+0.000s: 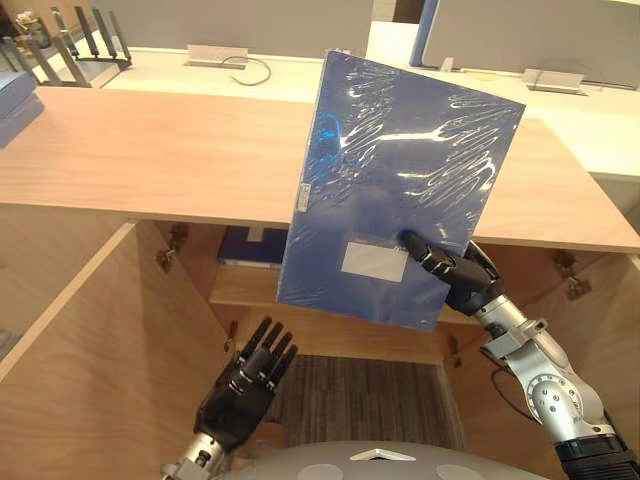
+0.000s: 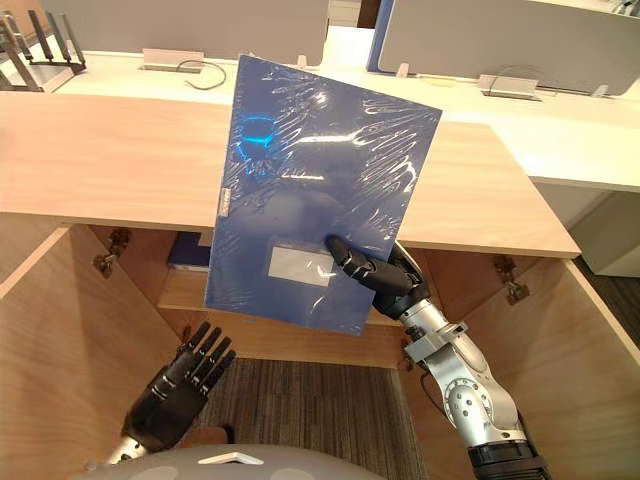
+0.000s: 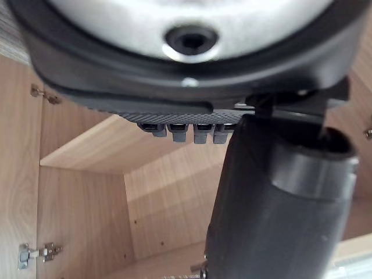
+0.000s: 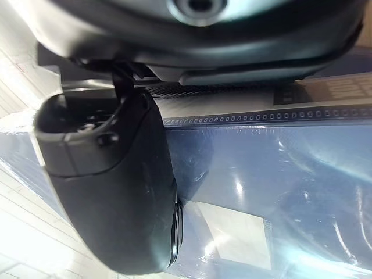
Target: Walk over to the cabinet, pick up the folder, carry it to the office cabinet, place the folder inside the office cabinet, then close the office cabinet door
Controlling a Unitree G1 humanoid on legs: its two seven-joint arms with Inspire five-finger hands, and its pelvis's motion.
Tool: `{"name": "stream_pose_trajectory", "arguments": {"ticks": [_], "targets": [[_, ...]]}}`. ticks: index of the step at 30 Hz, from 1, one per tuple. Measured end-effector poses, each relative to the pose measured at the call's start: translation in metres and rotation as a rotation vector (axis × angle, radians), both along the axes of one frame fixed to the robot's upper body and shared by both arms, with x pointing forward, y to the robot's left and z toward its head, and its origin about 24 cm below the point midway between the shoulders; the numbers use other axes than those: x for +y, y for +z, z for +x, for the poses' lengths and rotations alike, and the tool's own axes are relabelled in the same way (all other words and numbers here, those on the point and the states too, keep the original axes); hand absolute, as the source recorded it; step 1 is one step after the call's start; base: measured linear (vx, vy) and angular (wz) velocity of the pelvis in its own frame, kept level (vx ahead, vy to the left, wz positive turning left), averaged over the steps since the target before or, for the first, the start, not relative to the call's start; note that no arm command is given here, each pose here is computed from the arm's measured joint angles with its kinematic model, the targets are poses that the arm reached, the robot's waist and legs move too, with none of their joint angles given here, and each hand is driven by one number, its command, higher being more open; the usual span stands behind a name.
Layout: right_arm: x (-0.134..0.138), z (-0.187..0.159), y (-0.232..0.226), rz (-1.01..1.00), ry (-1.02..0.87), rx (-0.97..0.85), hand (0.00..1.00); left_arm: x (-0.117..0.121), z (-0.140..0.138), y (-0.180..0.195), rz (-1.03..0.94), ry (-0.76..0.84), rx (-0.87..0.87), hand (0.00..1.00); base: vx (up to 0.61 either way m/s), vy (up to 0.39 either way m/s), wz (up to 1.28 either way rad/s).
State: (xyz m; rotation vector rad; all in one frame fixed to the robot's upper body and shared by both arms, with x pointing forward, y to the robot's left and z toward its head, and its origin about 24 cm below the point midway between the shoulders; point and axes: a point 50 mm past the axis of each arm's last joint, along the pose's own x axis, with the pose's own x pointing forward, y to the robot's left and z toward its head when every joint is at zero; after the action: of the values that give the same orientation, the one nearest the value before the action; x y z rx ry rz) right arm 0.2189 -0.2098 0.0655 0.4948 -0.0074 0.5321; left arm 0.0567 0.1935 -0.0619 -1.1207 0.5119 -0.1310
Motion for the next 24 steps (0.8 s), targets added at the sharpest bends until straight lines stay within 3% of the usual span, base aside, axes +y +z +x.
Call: {"name": "stream_pose_trajectory", "arguments": {"ticks": [7,14,17,19,24], "targets": [[-0.002,0.0,0.001,-0.037,0.006,-0.018,0.0,0.012,-0.017,-0.012,0.04,-0.021,0.036,1.0,0.0,0.04,0.09],[-0.011,0.001,0.006,-0.037,-0.026,-0.036,0.0,0.034,-0.036,-0.032,0.088,0.077,0.128,1.0,0.0,0.025,0.02],[-0.016,0.002,0.008,-0.032,-0.073,-0.059,0.0,0.04,-0.043,-0.048,0.146,0.142,0.213,1.0,0.0,0.023,-0.01],[-0.016,0.002,0.008,-0.005,-0.099,-0.07,0.0,0.044,-0.054,-0.063,0.252,0.175,0.362,1.0,0.0,0.014,-0.02],[-0.014,0.002,0.011,0.018,-0.114,-0.088,0.0,0.039,-0.026,-0.069,0.384,0.21,0.4,1.0,-0.02,0.033,-0.02]]}}
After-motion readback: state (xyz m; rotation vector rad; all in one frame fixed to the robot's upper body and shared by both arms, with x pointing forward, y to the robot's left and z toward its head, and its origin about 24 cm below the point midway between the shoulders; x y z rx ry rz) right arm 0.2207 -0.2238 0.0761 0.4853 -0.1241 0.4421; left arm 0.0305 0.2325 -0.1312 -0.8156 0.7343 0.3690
